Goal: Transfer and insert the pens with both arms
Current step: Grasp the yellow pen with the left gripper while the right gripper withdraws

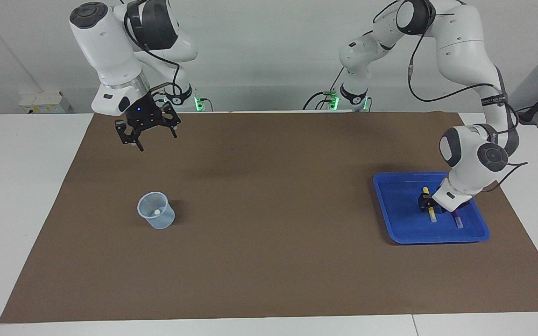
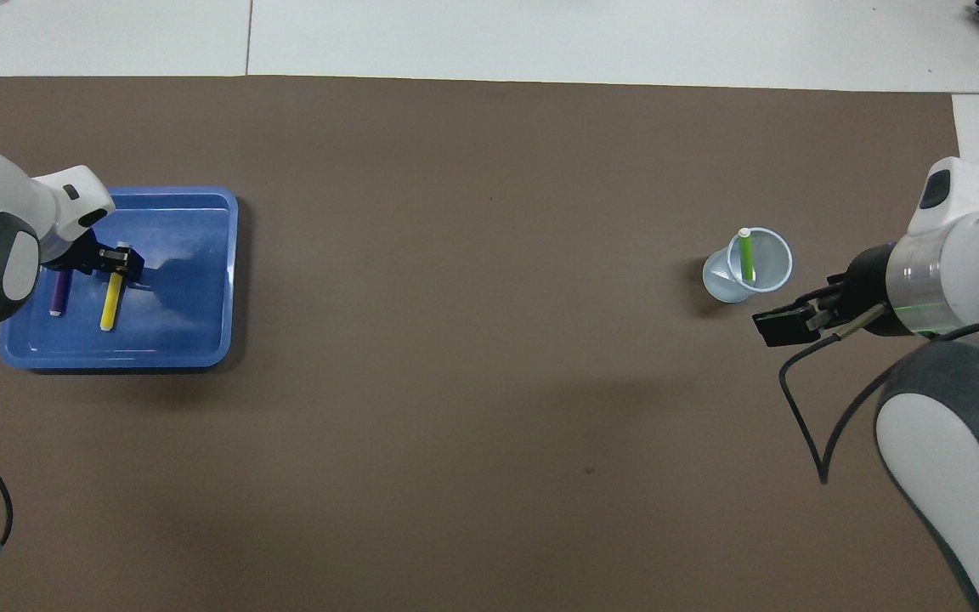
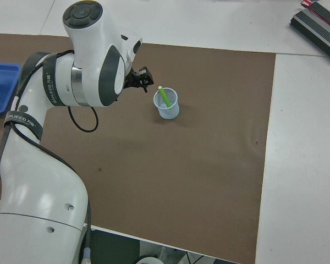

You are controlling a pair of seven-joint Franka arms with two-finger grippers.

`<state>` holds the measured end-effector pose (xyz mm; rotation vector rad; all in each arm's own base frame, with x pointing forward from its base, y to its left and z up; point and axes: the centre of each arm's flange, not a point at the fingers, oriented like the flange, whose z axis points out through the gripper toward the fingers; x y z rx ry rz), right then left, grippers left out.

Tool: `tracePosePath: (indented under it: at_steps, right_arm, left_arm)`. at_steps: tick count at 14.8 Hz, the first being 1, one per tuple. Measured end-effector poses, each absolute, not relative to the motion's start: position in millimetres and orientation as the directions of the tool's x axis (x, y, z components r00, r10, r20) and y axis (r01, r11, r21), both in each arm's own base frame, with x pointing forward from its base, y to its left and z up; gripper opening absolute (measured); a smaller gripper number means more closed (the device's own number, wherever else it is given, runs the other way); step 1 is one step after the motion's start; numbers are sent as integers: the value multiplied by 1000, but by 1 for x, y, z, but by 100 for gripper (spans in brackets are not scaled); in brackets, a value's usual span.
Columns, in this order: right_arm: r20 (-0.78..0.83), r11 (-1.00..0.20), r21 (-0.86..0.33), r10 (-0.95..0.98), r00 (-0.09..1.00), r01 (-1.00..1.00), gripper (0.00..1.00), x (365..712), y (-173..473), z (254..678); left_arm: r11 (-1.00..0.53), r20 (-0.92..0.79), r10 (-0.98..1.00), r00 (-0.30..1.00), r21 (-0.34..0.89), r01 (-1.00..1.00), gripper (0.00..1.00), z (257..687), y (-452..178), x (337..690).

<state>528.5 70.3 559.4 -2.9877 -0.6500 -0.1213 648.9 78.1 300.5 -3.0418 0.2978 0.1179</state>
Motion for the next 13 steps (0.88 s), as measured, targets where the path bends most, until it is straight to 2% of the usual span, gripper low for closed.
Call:
tracePosePath:
  at_steps: [3,8,13]
  right_arm:
    - [98,-895,-67,433,896,440,100,524,86,564]
    - [100,-901,-64,422,901,429,100,512,146,566]
    - [103,-911,-65,400,911,408,100,513,143,567]
  left_arm:
    - [-981,-84,-179,980,-63,-185,68,300,80,648]
    - [-981,-85,-177,981,-60,-182,63,299,81,648]
    - [-982,-83,-175,981,-51,-180,57,300,78,648]
